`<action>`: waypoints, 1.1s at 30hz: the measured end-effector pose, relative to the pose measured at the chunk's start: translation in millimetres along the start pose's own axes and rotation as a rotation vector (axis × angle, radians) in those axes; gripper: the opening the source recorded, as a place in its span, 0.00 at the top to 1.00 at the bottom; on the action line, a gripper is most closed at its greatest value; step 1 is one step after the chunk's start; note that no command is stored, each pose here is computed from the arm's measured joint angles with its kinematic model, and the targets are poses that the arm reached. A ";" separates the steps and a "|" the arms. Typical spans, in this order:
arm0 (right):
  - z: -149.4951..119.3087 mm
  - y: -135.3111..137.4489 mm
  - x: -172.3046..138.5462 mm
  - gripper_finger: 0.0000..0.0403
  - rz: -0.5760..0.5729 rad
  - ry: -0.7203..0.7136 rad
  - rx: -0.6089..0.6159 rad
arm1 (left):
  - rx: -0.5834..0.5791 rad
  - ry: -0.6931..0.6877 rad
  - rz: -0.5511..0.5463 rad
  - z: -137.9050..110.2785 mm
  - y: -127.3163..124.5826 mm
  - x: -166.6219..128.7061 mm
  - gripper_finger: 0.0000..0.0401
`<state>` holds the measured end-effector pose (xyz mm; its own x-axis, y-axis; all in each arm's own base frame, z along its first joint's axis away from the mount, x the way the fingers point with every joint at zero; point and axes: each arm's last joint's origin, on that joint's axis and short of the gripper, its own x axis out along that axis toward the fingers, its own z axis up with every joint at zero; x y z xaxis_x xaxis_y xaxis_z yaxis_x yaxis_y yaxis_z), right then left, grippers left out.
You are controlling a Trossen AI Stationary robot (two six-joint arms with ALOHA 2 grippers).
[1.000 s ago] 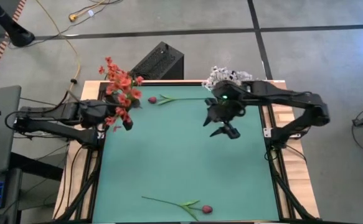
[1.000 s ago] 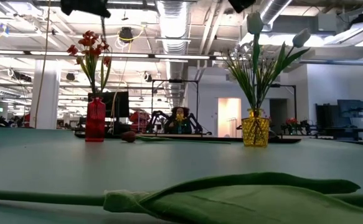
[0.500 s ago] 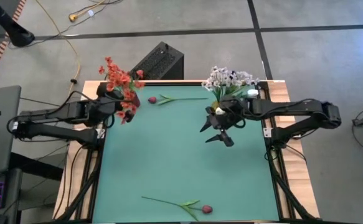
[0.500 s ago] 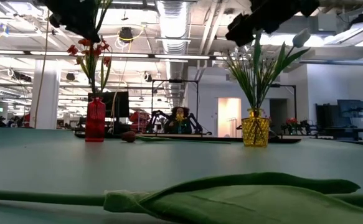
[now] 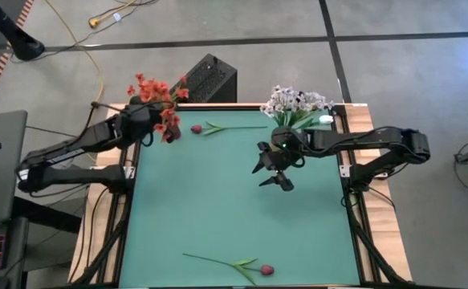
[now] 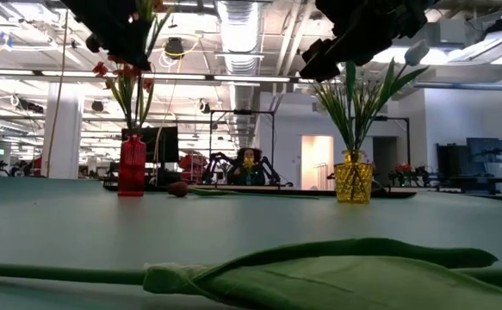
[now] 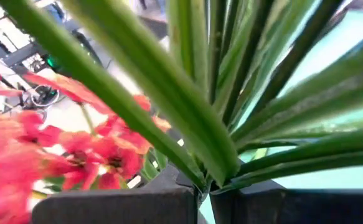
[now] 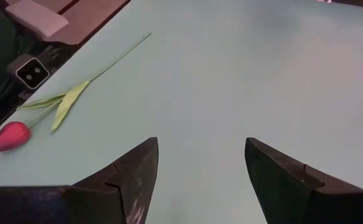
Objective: Sort flowers into vase by color
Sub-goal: Put the orange flowers into the red flower vase
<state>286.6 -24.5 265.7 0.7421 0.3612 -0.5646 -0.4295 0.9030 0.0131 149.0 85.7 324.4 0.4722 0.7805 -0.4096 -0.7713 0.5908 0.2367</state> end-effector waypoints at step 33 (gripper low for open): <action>0.0 0.5 -0.6 0.34 0.003 0.003 -0.008 | -0.013 0.009 0.049 -26.0 6.3 30.0 1.00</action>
<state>285.9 -24.2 266.0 0.7394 0.3632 -0.5669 -0.4360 0.8999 0.0078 147.3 107.6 290.7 0.4296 0.8067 -0.4058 -0.7989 0.5490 0.2456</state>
